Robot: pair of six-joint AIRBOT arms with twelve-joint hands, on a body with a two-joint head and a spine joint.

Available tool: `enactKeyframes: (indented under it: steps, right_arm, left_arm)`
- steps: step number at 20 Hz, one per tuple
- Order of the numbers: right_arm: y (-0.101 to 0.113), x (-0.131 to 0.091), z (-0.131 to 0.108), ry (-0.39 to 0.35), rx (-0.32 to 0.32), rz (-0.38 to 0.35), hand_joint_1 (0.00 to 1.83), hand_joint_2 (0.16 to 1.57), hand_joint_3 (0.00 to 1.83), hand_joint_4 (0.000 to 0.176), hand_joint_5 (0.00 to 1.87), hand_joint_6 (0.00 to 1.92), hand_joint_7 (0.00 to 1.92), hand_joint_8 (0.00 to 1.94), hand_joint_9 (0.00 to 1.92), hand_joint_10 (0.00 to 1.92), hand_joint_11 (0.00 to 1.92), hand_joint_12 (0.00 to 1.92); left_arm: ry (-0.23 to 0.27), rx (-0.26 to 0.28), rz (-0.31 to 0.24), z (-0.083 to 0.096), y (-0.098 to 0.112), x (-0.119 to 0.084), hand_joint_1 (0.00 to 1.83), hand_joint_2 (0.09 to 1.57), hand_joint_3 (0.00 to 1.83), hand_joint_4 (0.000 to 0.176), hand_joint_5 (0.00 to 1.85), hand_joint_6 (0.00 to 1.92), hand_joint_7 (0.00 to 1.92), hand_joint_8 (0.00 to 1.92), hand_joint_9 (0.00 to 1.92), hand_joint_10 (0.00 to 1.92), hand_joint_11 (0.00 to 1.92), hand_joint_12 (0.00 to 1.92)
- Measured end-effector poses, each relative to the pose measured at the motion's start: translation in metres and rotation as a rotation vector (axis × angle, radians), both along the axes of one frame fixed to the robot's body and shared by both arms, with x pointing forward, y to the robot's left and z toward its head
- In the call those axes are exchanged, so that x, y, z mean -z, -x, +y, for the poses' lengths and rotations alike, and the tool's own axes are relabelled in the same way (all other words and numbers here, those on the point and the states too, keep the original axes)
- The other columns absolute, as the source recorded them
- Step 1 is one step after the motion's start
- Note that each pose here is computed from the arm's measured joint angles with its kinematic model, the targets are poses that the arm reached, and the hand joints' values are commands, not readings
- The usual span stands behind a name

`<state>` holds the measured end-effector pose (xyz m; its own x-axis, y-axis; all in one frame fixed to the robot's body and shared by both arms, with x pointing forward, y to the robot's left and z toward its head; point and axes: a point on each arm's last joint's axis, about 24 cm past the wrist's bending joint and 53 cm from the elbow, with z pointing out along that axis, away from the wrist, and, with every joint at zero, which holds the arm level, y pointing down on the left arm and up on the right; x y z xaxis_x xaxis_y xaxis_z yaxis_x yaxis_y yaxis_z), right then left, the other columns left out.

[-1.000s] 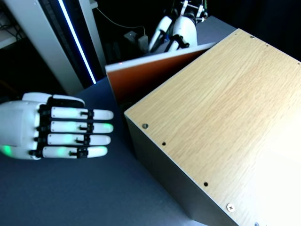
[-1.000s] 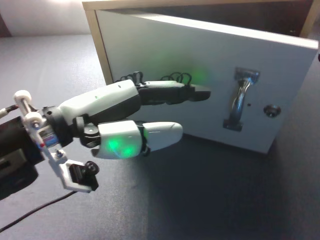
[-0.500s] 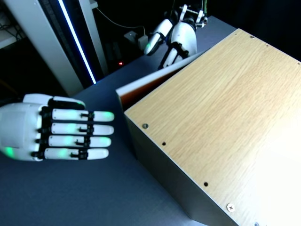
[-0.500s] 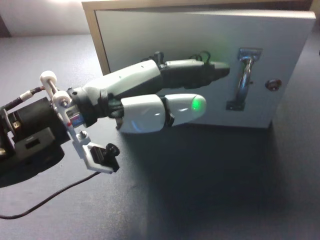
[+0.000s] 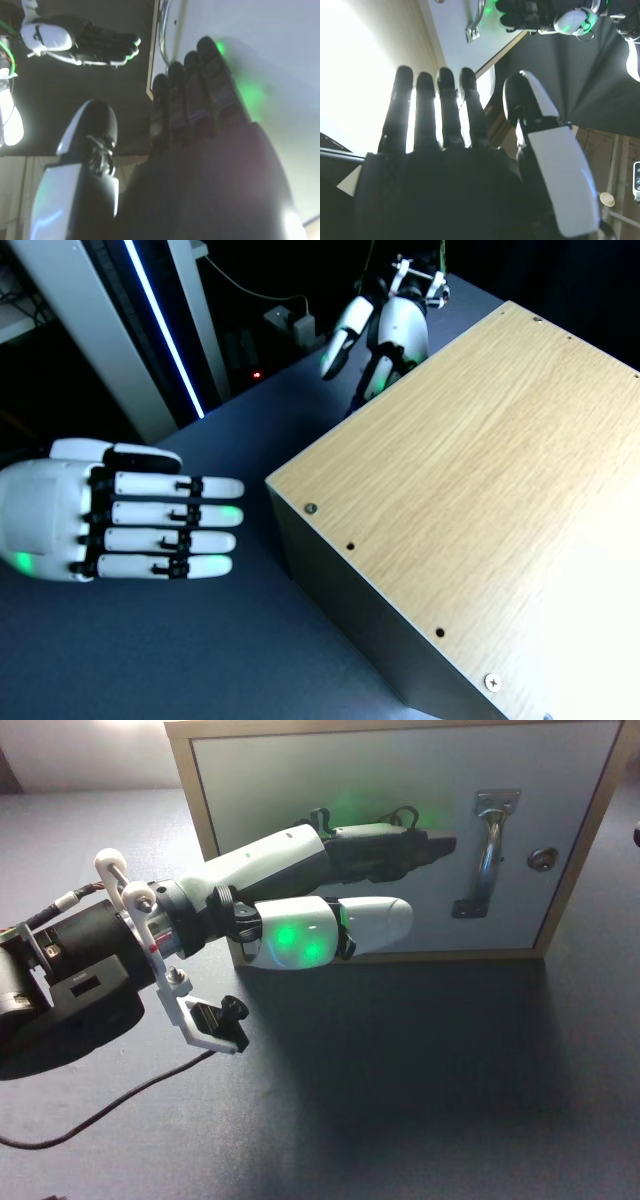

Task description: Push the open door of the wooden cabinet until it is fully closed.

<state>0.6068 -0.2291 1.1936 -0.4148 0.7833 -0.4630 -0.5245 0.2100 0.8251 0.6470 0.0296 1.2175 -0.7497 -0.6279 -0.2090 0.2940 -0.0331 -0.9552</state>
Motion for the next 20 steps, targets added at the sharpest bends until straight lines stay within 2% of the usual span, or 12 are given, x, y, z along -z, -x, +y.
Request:
enactKeyframes:
  steps: [3, 6, 8, 9, 11, 13, 14, 15, 16, 18, 19, 20]
  right_arm:
    - [0.0, 0.0, 0.0, 0.0, -0.001, 0.0, 0.52, 1.52, 0.0, 0.0, 0.29, 0.0, 0.22, 0.01, 0.16, 0.01, 0.0, 0.49]
    - [0.0, 0.0, -0.001, -0.003, 0.003, 0.001, 0.58, 1.52, 0.0, 0.0, 0.28, 0.0, 0.23, 0.0, 0.18, 0.01, 0.0, 0.48]
    - [0.001, 0.0, 0.001, -0.003, -0.003, 0.003, 0.6, 1.52, 0.0, 0.0, 0.27, 0.0, 0.23, 0.0, 0.19, 0.01, 0.0, 0.46]
    - [0.002, 0.0, 0.002, -0.007, -0.004, 0.004, 0.59, 1.5, 0.0, 0.0, 0.28, 0.0, 0.24, 0.0, 0.19, 0.01, 0.0, 0.45]
    - [0.003, -0.001, 0.002, -0.012, -0.004, 0.001, 0.55, 1.5, 0.0, 0.0, 0.27, 0.0, 0.21, 0.0, 0.16, 0.0, 0.0, 0.39]
    - [0.002, -0.002, 0.001, -0.017, 0.0, -0.001, 0.52, 1.51, 0.0, 0.0, 0.27, 0.0, 0.21, 0.0, 0.15, 0.0, 0.0, 0.39]
    - [0.003, -0.003, 0.001, -0.019, -0.001, -0.003, 0.52, 1.51, 0.0, 0.0, 0.27, 0.0, 0.2, 0.0, 0.13, 0.0, 0.0, 0.34]
    - [0.003, -0.003, 0.002, -0.021, -0.002, -0.003, 0.52, 1.51, 0.0, 0.0, 0.27, 0.0, 0.2, 0.0, 0.13, 0.0, 0.0, 0.34]
    - [0.004, -0.003, 0.002, -0.022, -0.004, -0.003, 0.54, 1.5, 0.0, 0.0, 0.27, 0.0, 0.18, 0.0, 0.12, 0.0, 0.0, 0.31]
    - [0.004, -0.004, 0.002, -0.024, -0.004, -0.005, 0.57, 1.5, 0.0, 0.0, 0.27, 0.0, 0.19, 0.01, 0.12, 0.01, 0.0, 0.29]
    - [0.004, -0.006, 0.002, -0.028, -0.003, -0.01, 0.57, 1.5, 0.0, 0.0, 0.27, 0.0, 0.23, 0.01, 0.16, 0.01, 0.0, 0.37]
    - [0.005, -0.008, 0.0, -0.033, -0.001, -0.018, 0.62, 1.5, 0.0, 0.0, 0.28, 0.0, 0.26, 0.0, 0.22, 0.0, 0.0, 0.62]
  left_arm:
    - [0.021, -0.002, 0.019, 0.004, 0.007, 0.0, 0.29, 1.47, 0.0, 0.0, 0.28, 0.01, 0.27, 0.0, 0.27, 0.0, 0.26, 0.03]
    - [0.039, -0.002, 0.012, 0.022, 0.024, -0.003, 0.3, 1.46, 0.0, 0.0, 0.38, 0.01, 0.35, 0.0, 0.33, 0.01, 0.32, 0.08]
    - [0.045, -0.001, 0.011, 0.034, 0.036, -0.003, 0.26, 1.46, 0.0, 0.0, 0.28, 0.0, 0.32, 0.0, 0.3, 0.0, 0.06, 0.6]
    - [0.06, -0.005, 0.012, 0.042, 0.042, -0.004, 0.24, 1.46, 0.0, 0.0, 0.26, 0.0, 0.29, 0.0, 0.3, 0.0, 0.03, 0.74]
    - [0.081, -0.033, 0.025, 0.059, 0.047, -0.004, 0.22, 1.44, 0.0, 0.0, 0.29, 0.01, 0.26, 0.01, 0.24, 0.01, 0.0, 0.65]
    - [0.11, -0.076, 0.025, 0.081, 0.048, -0.01, 0.27, 1.43, 0.0, 0.0, 0.35, 0.0, 0.37, 0.0, 0.34, 0.0, 0.01, 0.78]
    - [0.131, -0.098, 0.019, 0.093, 0.049, -0.015, 0.18, 1.4, 0.0, 0.013, 0.31, 0.0, 0.36, 0.0, 0.33, 0.0, 0.0, 0.76]
    - [0.138, -0.111, 0.022, 0.099, 0.051, -0.015, 0.18, 1.4, 0.0, 0.013, 0.31, 0.0, 0.36, 0.0, 0.33, 0.0, 0.0, 0.76]
    - [0.152, -0.124, 0.022, 0.106, 0.053, -0.016, 0.19, 1.38, 0.0, 0.0, 0.29, 0.0, 0.33, 0.0, 0.32, 0.0, 0.0, 0.77]
    - [0.174, -0.16, 0.034, 0.121, 0.056, -0.015, 0.35, 1.37, 0.0, 0.0, 0.28, 0.01, 0.3, 0.01, 0.26, 0.01, 0.0, 0.51]
    - [0.189, -0.193, 0.043, 0.133, 0.057, -0.014, 0.28, 1.4, 0.0, 0.0, 0.27, 0.0, 0.27, 0.01, 0.18, 0.01, 0.0, 0.24]
    - [0.199, -0.229, 0.054, 0.145, 0.056, -0.011, 0.31, 1.4, 0.0, 0.0, 0.3, 0.01, 0.29, 0.01, 0.22, 0.02, 0.09, 0.21]
